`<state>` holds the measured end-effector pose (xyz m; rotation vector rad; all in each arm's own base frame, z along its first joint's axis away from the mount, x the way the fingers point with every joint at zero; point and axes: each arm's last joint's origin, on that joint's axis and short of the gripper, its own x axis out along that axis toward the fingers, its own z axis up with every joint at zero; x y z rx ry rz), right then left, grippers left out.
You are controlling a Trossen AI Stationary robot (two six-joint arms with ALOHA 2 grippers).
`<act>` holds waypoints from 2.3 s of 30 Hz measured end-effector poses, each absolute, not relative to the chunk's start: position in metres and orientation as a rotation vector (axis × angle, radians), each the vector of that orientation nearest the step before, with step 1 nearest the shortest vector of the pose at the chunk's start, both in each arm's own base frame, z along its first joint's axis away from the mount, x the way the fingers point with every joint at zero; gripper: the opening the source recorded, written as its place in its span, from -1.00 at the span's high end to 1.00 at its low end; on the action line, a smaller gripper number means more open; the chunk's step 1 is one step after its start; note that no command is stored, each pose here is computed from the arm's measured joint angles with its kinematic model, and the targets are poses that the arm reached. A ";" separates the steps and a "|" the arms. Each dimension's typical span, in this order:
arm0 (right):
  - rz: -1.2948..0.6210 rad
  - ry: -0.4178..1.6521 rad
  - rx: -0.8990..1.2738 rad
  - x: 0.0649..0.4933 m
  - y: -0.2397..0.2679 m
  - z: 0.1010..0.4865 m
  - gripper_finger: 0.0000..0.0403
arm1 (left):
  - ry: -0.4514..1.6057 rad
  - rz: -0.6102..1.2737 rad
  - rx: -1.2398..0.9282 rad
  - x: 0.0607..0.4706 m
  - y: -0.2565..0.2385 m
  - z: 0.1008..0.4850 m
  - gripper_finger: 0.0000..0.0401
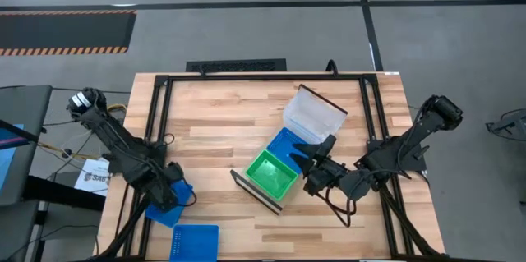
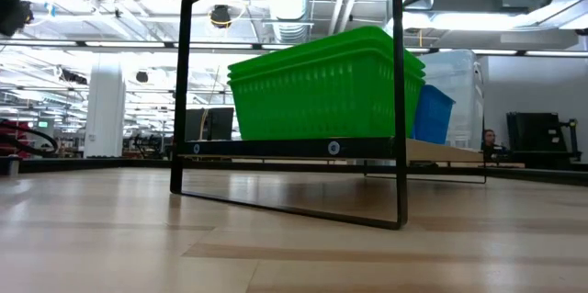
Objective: Stack baskets on shelf by color
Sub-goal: Stack the top blue bin on the other blue bin on the shelf
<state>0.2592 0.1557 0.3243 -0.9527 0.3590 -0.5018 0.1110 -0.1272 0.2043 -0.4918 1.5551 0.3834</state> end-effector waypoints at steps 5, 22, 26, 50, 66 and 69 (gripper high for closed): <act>-0.499 0.361 -0.957 0.259 0.156 0.324 0.05 | 1.593 0.385 -0.560 0.110 -0.119 0.172 0.63; -0.569 0.410 -0.951 0.273 0.131 0.323 0.09 | 0.990 0.844 -0.699 0.169 -0.023 0.151 0.97; -0.545 0.403 -0.944 0.277 0.125 0.323 0.11 | 0.818 0.814 -0.719 0.189 0.004 0.158 0.98; -0.499 0.225 -0.504 0.314 0.040 0.361 0.14 | 0.851 0.765 -0.650 0.238 0.054 0.259 1.00; -0.447 0.336 -0.374 0.313 0.032 0.344 0.17 | 1.321 1.186 -0.740 0.166 -0.021 0.239 1.00; -0.449 0.341 -0.353 0.313 0.032 0.343 0.17 | 1.319 1.187 -0.797 0.163 -0.032 0.221 1.00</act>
